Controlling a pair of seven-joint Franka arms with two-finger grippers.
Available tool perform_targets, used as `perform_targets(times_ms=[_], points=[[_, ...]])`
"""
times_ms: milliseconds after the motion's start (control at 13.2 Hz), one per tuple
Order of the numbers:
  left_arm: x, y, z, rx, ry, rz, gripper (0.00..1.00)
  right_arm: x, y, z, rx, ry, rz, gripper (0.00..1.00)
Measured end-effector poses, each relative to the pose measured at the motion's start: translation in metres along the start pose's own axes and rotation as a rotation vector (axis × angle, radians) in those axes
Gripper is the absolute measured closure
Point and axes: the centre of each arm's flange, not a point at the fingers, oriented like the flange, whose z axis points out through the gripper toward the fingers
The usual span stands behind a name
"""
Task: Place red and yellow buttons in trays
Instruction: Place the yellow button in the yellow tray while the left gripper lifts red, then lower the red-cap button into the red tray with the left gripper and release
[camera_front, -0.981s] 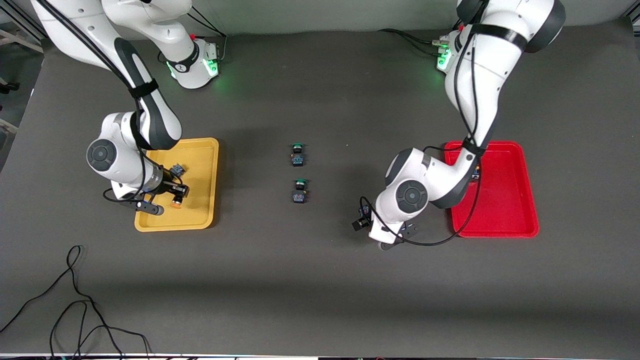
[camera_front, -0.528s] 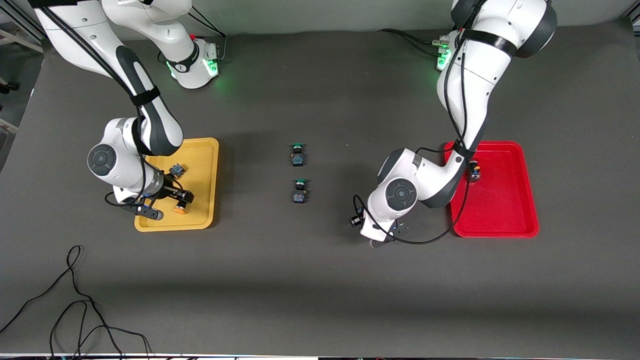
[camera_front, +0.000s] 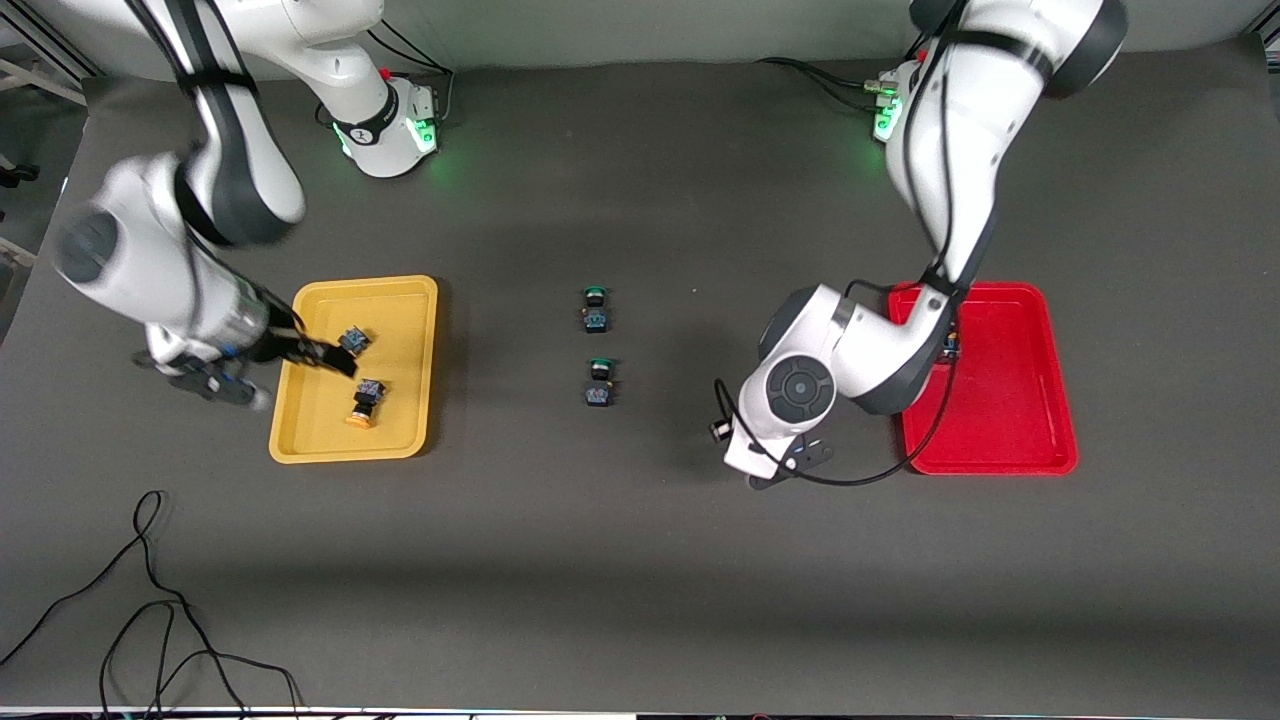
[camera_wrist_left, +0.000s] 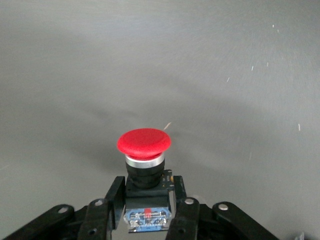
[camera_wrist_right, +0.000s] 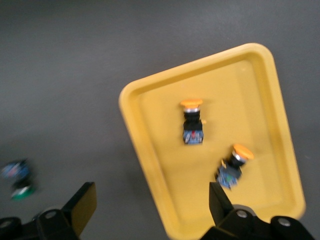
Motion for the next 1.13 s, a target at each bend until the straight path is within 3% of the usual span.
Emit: perform_targets(times_ms=[302, 528, 679, 981, 1132], points=[[-0.060, -0.064, -0.146, 0.054, 0.051, 0.082, 0.56, -0.045, 0.013, -0.104, -0.022, 0.078, -0.189, 0.00], [-0.089, -0.144, -0.167, 0.102, 0.067, 0.178, 0.56, -0.076, 0.012, -0.155, -0.046, 0.104, -0.274, 0.00], [-0.074, -0.212, -0.168, 0.122, 0.048, 0.246, 0.56, -0.088, -0.004, -0.169, -0.063, 0.117, -0.311, 0.00], [-0.005, -0.356, -0.160, 0.104, -0.013, 0.344, 0.56, -0.085, -0.001, -0.167, -0.069, 0.104, -0.349, 0.00], [0.029, -0.402, -0.140, 0.107, -0.001, 0.374, 0.56, -0.083, 0.007, -0.175, -0.066, 0.098, -0.348, 0.00]])
